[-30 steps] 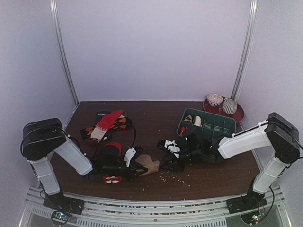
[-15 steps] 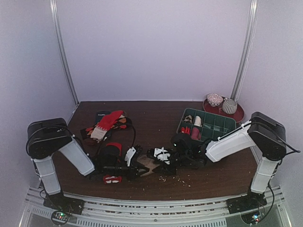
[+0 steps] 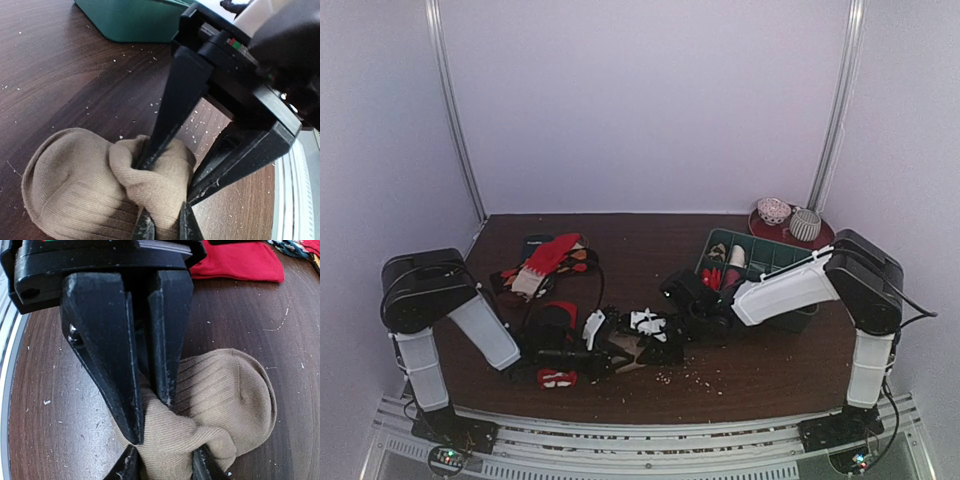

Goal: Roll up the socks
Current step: Roll a pair of socks at the center of the board.

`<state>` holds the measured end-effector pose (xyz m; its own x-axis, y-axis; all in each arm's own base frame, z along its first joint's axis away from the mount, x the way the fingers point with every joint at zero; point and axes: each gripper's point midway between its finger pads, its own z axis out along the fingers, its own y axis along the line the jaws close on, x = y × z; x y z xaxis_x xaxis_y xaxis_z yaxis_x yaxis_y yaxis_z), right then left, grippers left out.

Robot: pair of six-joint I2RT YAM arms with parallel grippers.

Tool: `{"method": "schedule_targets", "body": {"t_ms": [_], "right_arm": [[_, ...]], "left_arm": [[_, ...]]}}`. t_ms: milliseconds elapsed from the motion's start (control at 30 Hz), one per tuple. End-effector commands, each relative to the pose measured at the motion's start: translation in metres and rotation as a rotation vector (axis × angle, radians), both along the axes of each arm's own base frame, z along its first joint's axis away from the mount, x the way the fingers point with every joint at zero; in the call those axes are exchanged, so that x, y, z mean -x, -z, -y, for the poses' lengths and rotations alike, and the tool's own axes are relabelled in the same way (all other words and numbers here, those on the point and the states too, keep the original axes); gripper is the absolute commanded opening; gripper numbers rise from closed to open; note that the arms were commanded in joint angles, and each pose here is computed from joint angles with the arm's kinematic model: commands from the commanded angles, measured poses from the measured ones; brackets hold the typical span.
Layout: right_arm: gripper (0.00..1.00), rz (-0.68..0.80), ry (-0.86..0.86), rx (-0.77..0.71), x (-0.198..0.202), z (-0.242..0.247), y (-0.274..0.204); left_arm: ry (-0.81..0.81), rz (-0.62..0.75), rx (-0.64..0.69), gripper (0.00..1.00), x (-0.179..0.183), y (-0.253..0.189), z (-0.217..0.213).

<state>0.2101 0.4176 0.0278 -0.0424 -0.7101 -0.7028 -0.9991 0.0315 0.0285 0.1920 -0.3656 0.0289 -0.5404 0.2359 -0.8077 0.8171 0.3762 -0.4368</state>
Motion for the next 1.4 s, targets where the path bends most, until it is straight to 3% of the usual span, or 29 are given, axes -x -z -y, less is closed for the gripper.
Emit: {"method": "schedule_targets", "body": {"t_ms": [0, 100, 167, 300, 467, 767, 1067, 1367], "right_arm": [[0.23, -0.325, -0.041, 0.331, 0.079, 0.046, 0.092], [0.09, -0.390, 0.018, 0.418, 0.085, 0.061, 0.107], [0.04, -0.445, 0.053, 0.453, 0.089, 0.069, 0.111], [0.02, -0.559, 0.150, 0.510, 0.084, 0.078, 0.114], [0.02, -0.696, 0.254, 0.555, 0.080, 0.088, 0.102], [0.02, -0.831, 0.322, 0.706, 0.094, 0.111, 0.107], [0.02, -0.906, 0.361, 0.742, 0.100, 0.114, 0.109], [0.02, -0.891, 0.369, 0.763, 0.097, 0.116, 0.114]], "left_arm": [[0.063, -0.148, -0.264, 0.00, 0.033, 0.073, -0.027], [0.064, -0.088, -0.267, 0.01, 0.024, 0.061, -0.021], [0.056, -0.028, -0.278, 0.20, 0.015, 0.048, -0.019], [0.005, 0.129, -0.298, 0.43, -0.006, 0.013, -0.023], [-0.067, 0.256, -0.255, 0.54, -0.012, -0.029, -0.040], [-0.016, 0.506, -0.080, 0.66, 0.026, -0.088, -0.033], [0.060, 0.492, -0.121, 0.64, 0.031, -0.050, -0.017], [0.101, 0.409, -0.141, 0.42, 0.041, -0.029, -0.013]]}}
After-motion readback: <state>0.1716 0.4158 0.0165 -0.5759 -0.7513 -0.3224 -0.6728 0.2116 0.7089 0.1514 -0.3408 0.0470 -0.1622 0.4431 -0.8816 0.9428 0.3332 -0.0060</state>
